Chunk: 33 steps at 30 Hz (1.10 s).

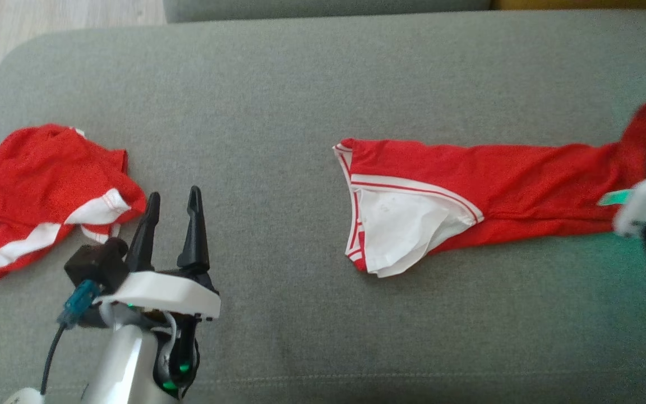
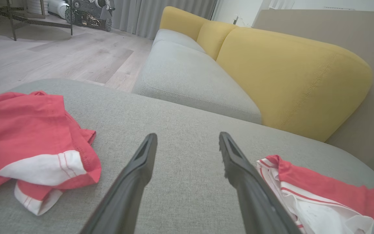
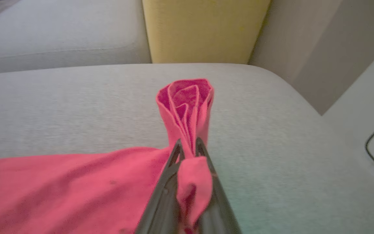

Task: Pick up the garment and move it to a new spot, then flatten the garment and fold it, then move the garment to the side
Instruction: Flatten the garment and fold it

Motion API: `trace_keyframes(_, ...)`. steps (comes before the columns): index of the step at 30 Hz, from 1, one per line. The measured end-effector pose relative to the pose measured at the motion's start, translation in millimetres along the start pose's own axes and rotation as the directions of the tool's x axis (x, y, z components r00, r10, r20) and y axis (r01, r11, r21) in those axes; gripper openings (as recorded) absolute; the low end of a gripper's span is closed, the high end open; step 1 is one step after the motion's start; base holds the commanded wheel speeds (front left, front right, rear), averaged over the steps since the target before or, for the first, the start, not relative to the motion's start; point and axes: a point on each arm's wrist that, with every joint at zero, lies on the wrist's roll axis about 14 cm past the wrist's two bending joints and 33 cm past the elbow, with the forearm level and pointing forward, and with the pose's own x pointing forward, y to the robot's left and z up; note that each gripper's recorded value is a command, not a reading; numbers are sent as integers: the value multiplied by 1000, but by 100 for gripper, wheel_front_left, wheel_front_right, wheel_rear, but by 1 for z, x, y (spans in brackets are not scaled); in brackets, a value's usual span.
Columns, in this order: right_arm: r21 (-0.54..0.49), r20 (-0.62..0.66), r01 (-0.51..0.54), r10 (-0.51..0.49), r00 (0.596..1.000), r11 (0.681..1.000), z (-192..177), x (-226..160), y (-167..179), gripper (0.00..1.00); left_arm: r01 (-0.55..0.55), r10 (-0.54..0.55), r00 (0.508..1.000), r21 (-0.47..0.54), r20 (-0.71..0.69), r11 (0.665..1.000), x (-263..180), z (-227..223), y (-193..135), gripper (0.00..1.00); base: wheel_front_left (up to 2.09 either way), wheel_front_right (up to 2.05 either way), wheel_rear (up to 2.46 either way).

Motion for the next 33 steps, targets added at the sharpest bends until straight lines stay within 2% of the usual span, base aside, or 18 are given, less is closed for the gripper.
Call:
trace_keyframes(6,108,98,-155,144,985,982,31,-14,79,0,17,-17,1000,-4,17,1000,-11,7,-7,100,0,0,0)
trace_keyframes(10,161,168,-283,257,952,945,58,-32,135,0,16,-16,1000,-9,13,1000,-24,6,-8,100,0,0,0)
trace_keyframes(14,196,212,-381,340,916,904,74,-50,163,0,8,-8,1000,-9,18,1000,-33,8,-6,100,0,0,0)
trace_keyframes(19,263,183,-543,512,839,797,55,-79,219,0,-4,5,1000,-11,23,1000,-35,10,-2,100,0,0,0)
trace_keyframes(20,263,183,-543,512,839,797,55,-79,219,0,-4,5,1000,-11,23,1000,-35,10,-2,100,0,0,0)
trace_keyframes(22,272,167,-574,549,819,773,44,-87,232,0,-9,9,1000,-12,19,1000,-35,8,-1,100,0,0,0)
trace_keyframes(23,279,158,-599,579,800,751,38,-92,243,0,-8,8,1000,-12,10,1000,-35,5,-1,100,0,0,0)
trace_keyframes(29,291,140,-646,637,758,706,31,-96,267,0,-29,29,1000,-19,-9,999,-36,-1,5,100,0,0,0)
trace_keyframes(33,297,102,-660,664,741,690,17,-96,280,0,-44,43,999,-20,-22,999,-36,-5,10,100,0,0,0)
